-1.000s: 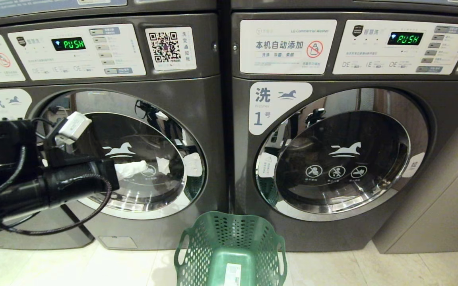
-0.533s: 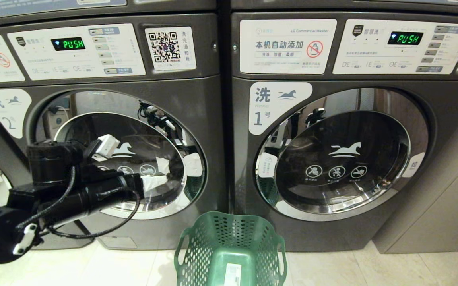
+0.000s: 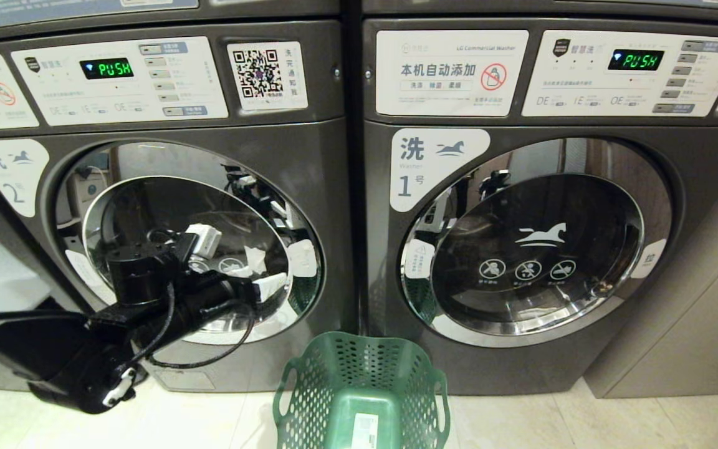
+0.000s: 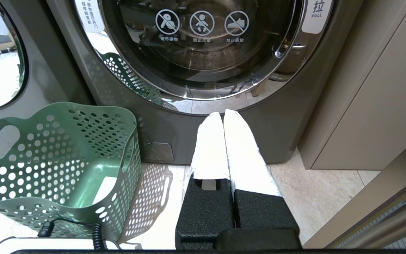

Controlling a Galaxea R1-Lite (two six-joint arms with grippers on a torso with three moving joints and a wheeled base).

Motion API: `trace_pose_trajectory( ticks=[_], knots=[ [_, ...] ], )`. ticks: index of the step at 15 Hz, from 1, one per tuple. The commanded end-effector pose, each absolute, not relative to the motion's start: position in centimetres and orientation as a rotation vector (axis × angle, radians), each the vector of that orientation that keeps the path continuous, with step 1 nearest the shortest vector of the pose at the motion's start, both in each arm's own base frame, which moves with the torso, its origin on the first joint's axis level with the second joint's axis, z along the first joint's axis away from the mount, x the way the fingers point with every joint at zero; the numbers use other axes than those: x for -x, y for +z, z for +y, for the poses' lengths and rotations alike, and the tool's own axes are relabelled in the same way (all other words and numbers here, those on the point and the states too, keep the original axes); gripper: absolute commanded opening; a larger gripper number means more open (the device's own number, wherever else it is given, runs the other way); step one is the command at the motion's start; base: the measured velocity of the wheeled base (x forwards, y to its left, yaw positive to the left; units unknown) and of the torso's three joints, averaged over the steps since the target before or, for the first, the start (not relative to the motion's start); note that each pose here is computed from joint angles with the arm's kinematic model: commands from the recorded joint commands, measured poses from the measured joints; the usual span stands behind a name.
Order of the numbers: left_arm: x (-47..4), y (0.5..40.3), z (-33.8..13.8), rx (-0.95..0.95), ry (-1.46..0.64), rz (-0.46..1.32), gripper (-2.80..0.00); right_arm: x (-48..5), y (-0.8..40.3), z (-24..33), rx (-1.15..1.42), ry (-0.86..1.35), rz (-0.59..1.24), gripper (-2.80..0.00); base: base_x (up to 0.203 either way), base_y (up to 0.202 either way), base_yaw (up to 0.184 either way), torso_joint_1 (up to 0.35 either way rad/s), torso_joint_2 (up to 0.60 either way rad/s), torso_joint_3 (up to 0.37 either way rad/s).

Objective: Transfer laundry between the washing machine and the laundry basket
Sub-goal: Open the lid of the washing machine

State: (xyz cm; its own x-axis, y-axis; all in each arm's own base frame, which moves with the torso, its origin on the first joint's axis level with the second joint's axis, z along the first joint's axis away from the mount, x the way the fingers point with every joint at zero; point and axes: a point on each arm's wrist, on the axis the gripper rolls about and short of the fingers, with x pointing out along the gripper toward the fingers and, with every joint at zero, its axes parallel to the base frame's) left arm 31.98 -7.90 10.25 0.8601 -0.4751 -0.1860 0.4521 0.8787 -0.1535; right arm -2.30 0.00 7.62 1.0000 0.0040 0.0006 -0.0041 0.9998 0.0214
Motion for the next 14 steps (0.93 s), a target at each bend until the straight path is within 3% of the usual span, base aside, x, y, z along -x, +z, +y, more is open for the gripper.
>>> trace_pose_trajectory(
  ticks=[1,7,14],
  knots=[
    [-32.8,8.5,-8.3,0.093,-0.456,0.242,0.00,2.3,7.6,0.0,-0.021,0.005,0.000,-2.80,0.000,0.000,0.000,0.000,0.00,0.000],
    [-34.5,7.5,-9.1,0.066,-0.383,0.197,0.00,2.3,7.6,0.0,-0.021,0.005,0.000,-2.80,0.000,0.000,0.000,0.000,0.00,0.000],
    [-36.7,6.0,-10.3,0.076,-0.470,0.093,0.00,2.3,7.6,0.0,-0.021,0.005,0.000,-2.80,0.000,0.000,0.000,0.000,0.00,0.000]
  ],
)
